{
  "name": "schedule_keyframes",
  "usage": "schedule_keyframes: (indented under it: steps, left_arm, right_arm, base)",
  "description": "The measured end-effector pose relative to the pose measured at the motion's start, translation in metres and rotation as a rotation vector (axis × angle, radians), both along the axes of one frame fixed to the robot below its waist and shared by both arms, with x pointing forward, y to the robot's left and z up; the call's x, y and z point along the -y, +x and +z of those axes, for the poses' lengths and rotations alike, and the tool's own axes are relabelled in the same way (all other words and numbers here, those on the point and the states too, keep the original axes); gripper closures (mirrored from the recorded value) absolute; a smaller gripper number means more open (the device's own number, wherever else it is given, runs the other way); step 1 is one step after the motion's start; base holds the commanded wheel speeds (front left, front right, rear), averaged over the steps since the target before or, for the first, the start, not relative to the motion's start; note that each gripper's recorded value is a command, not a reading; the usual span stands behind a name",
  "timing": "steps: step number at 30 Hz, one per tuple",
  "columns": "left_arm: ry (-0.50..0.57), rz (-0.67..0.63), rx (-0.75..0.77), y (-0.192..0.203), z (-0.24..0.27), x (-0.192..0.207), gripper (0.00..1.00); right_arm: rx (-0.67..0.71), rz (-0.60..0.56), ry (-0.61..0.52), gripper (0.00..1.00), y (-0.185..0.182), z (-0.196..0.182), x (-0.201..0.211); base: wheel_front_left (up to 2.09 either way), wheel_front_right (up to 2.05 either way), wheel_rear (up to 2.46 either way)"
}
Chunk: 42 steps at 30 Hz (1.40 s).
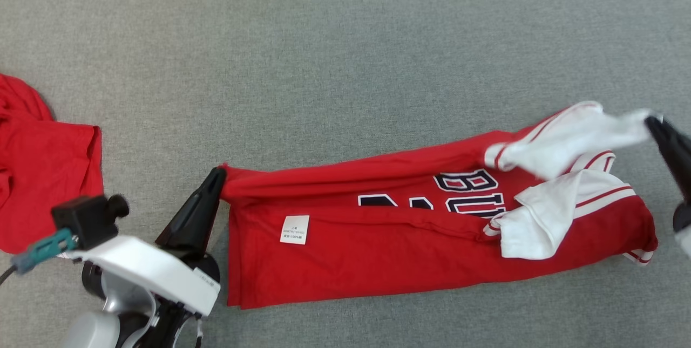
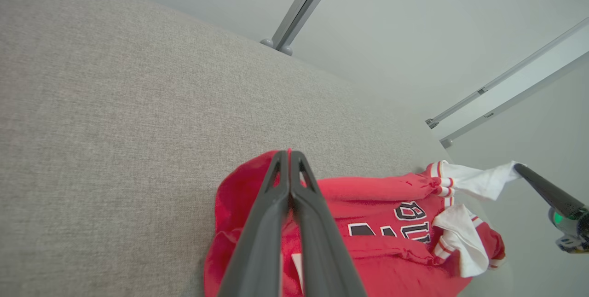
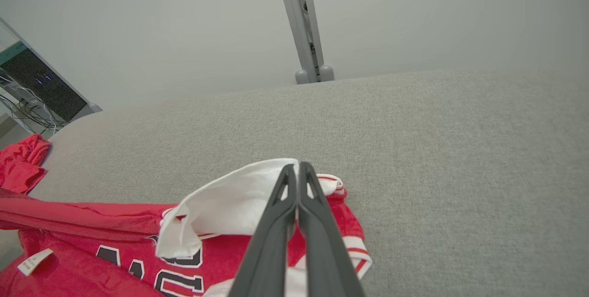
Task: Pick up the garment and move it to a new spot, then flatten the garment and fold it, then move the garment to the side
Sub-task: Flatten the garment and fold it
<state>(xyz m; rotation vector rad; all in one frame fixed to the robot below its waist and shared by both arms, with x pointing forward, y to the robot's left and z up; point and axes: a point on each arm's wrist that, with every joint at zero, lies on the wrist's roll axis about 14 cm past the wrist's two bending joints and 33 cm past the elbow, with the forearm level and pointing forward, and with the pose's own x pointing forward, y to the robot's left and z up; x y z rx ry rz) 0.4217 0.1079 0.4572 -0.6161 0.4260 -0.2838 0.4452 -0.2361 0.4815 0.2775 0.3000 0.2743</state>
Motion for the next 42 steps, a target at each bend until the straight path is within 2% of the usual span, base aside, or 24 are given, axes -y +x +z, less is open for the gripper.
schedule_keyframes:
  steps: [2,4,6,11,15,22,32,38,41,42]
  left_arm:
    - [-0.008,0.014,0.0,-0.003,0.002,-0.003,1.0]
    - [-0.005,0.034,-0.005,-0.011,0.003,-0.008,1.0]
    - [-0.042,0.033,-0.021,-0.017,0.004,-0.003,1.0]
    - [-0.077,0.011,-0.083,-0.029,-0.007,0.009,1.0]
    - [-0.065,-0.012,-0.118,-0.035,-0.018,0.015,1.0]
    - [-0.071,0.022,-0.094,-0.036,-0.011,0.006,1.0]
    - [-0.067,0.031,-0.123,-0.047,-0.017,0.004,1.0]
    - [-0.074,0.04,-0.138,-0.053,-0.021,0.003,1.0]
    - [-0.033,0.024,-0.169,-0.06,-0.034,0.003,1.0]
    - [-0.014,0.01,-0.184,-0.064,-0.04,0.004,0.94]
  right_arm:
    - [-0.001,-0.018,0.02,1.0,-0.008,-0.001,0.001]
    - [-0.01,-0.057,0.086,1.0,-0.03,-0.006,-0.002]
    - [-0.028,-0.073,0.126,1.0,-0.043,-0.011,-0.008]
    - [-0.085,-0.085,0.138,1.0,-0.062,-0.025,-0.015]
    - [-0.113,-0.091,0.106,1.0,-0.066,-0.035,-0.017]
    - [-0.073,-0.103,0.125,1.0,-0.064,-0.019,-0.018]
    - [-0.151,-0.139,0.086,1.0,-0.077,-0.04,-0.008]
    - [-0.146,-0.176,0.102,1.0,-0.08,-0.039,-0.001]
    - [-0.182,-0.169,0.088,1.0,-0.086,-0.046,-0.002]
    - [-0.198,-0.172,0.078,1.0,-0.088,-0.05,0.0]
  base:
    - [0.0,0.0,0.0]
    - [0.0,0.0,0.0]
    - [0.0,0.0,0.0]
    - [0.0,0.0,0.0]
    - [0.0,0.0,0.0]
    - [0.0,0.0,0.0]
    - [0.0,0.0,0.0]
    - [0.0,0.0,0.0]
    - [0.0,0.0,0.0]
    - [0.0,0.0,0.0]
